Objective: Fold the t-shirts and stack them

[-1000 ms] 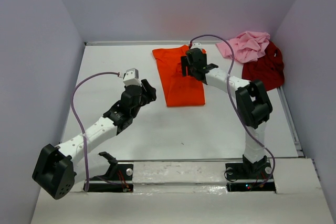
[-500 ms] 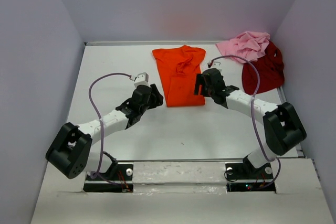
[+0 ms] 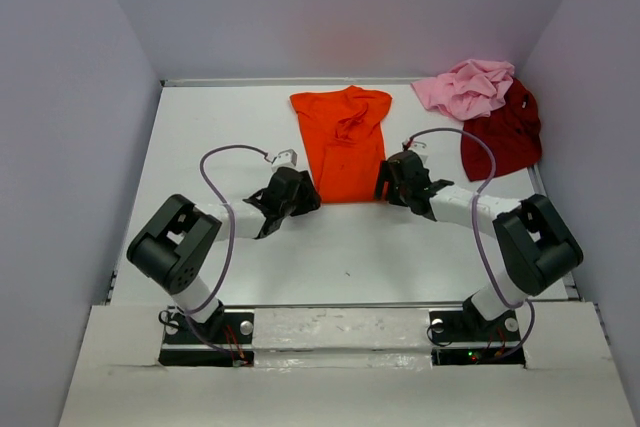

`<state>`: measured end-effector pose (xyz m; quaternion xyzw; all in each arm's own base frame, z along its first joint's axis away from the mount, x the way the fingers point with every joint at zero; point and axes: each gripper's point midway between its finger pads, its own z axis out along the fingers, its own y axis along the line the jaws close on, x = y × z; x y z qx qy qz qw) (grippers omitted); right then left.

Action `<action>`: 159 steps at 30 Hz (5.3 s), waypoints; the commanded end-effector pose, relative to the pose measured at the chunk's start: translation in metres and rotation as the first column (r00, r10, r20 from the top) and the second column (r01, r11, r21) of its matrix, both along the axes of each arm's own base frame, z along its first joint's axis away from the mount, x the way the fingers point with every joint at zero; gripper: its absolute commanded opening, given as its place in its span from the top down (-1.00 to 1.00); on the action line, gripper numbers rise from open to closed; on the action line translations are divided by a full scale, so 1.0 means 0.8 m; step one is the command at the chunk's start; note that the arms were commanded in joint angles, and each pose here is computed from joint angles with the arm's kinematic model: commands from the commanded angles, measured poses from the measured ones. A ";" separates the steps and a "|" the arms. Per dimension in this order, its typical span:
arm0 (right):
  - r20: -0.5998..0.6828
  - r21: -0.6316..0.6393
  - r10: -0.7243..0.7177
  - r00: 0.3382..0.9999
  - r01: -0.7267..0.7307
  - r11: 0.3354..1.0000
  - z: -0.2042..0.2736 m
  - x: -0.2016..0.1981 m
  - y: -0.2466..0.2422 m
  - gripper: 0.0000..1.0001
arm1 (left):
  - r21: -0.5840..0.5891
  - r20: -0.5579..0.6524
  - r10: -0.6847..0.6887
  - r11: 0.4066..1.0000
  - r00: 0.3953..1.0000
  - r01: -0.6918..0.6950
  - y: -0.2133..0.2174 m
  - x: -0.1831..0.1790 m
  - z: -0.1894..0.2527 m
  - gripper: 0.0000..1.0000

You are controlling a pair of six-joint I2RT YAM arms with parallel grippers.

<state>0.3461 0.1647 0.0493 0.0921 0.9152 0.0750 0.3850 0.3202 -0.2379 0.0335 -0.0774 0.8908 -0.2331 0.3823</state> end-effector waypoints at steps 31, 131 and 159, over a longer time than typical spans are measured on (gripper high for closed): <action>0.003 0.084 0.040 0.999 -0.040 0.996 -0.028 0.028 0.038 1.00 | 0.006 0.054 -0.067 0.998 0.996 0.067 -0.032 0.033 0.010 1.00; 0.235 0.015 -0.023 0.972 0.020 1.000 0.155 -0.029 0.008 1.00 | -0.013 0.183 0.035 0.999 0.983 -0.033 -0.009 -0.010 0.105 1.00; 0.048 0.137 0.094 0.994 -0.100 0.986 0.115 -0.154 -0.022 -0.35 | -0.002 0.222 0.029 1.000 0.975 -0.029 -0.010 -0.002 0.125 1.00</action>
